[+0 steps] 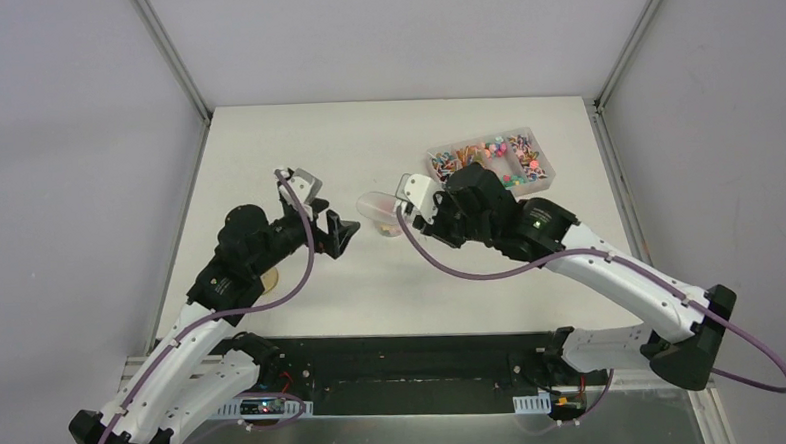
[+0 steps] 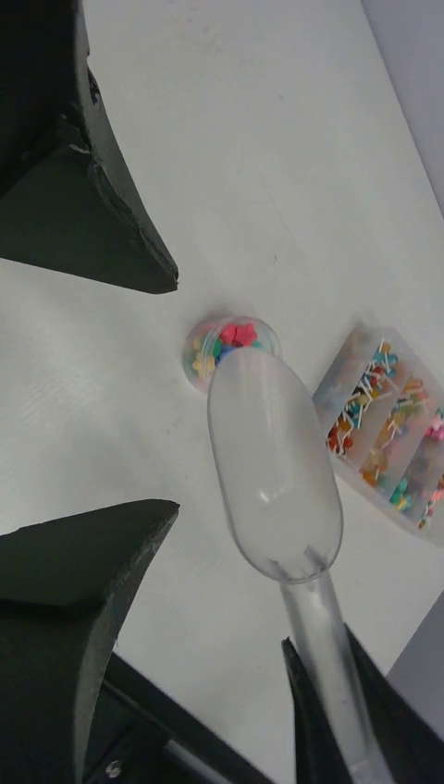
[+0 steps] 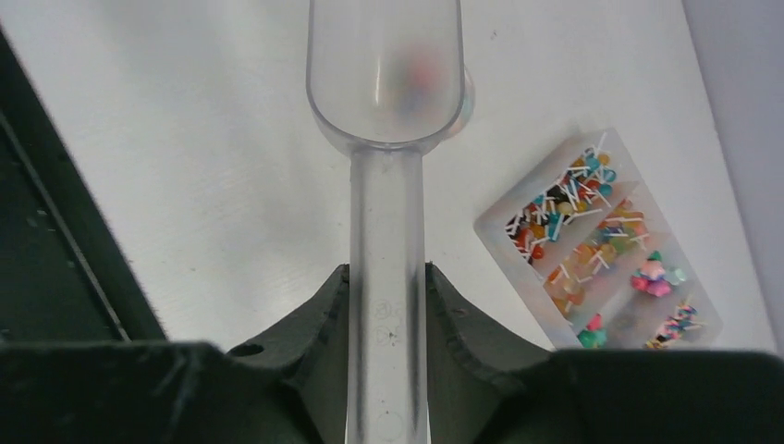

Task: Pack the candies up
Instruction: Place the fake candies in the packing bottle, then adjust the spatula.

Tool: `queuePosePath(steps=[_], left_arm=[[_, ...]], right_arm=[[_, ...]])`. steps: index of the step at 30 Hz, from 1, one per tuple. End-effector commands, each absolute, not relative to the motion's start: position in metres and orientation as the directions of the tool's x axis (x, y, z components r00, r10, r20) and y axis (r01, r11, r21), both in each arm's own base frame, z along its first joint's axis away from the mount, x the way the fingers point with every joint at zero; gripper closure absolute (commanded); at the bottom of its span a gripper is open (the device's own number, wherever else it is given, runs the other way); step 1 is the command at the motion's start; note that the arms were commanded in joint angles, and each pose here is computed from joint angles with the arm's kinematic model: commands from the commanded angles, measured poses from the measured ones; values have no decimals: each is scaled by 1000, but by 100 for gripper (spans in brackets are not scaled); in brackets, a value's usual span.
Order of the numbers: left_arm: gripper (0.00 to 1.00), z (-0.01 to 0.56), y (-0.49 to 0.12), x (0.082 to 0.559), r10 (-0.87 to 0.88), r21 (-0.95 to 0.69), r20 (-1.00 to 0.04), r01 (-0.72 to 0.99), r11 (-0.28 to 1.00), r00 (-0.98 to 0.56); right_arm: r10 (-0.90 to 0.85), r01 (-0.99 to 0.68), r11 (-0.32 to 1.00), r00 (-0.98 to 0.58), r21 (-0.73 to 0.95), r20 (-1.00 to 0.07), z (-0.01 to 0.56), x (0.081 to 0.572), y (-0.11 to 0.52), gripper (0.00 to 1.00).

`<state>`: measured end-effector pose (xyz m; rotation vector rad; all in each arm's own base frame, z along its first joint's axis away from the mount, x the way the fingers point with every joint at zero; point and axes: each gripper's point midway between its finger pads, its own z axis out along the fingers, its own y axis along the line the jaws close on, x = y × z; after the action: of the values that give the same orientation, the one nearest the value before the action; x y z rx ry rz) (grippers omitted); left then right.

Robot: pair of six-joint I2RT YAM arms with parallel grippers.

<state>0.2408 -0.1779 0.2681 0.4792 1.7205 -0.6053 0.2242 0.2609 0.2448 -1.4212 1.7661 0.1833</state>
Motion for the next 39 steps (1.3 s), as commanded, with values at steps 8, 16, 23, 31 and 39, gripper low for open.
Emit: queuePosePath(steps=[8, 16, 23, 31, 39], left_arm=[[33, 307, -225, 167, 138, 340, -939, 910, 238, 315], [39, 290, -234, 168, 197, 348, -926, 930, 115, 322], [40, 274, -244, 180, 230, 299, -934, 951, 81, 274], [48, 252, -255, 200, 284, 272, -926, 961, 44, 249], [82, 239, -263, 211, 309, 252, -921, 968, 6, 238]], right_arm=[[-531, -938, 346, -179, -19, -829, 262, 170, 286, 100], [-550, -953, 302, -159, -17, -820, 266, 161, 276, 100], [-542, -959, 285, -161, 0, -825, 265, 169, 269, 100], [-545, -959, 282, -190, 34, -817, 255, 191, 261, 100], [-546, -969, 245, -169, 36, -821, 254, 200, 265, 100]])
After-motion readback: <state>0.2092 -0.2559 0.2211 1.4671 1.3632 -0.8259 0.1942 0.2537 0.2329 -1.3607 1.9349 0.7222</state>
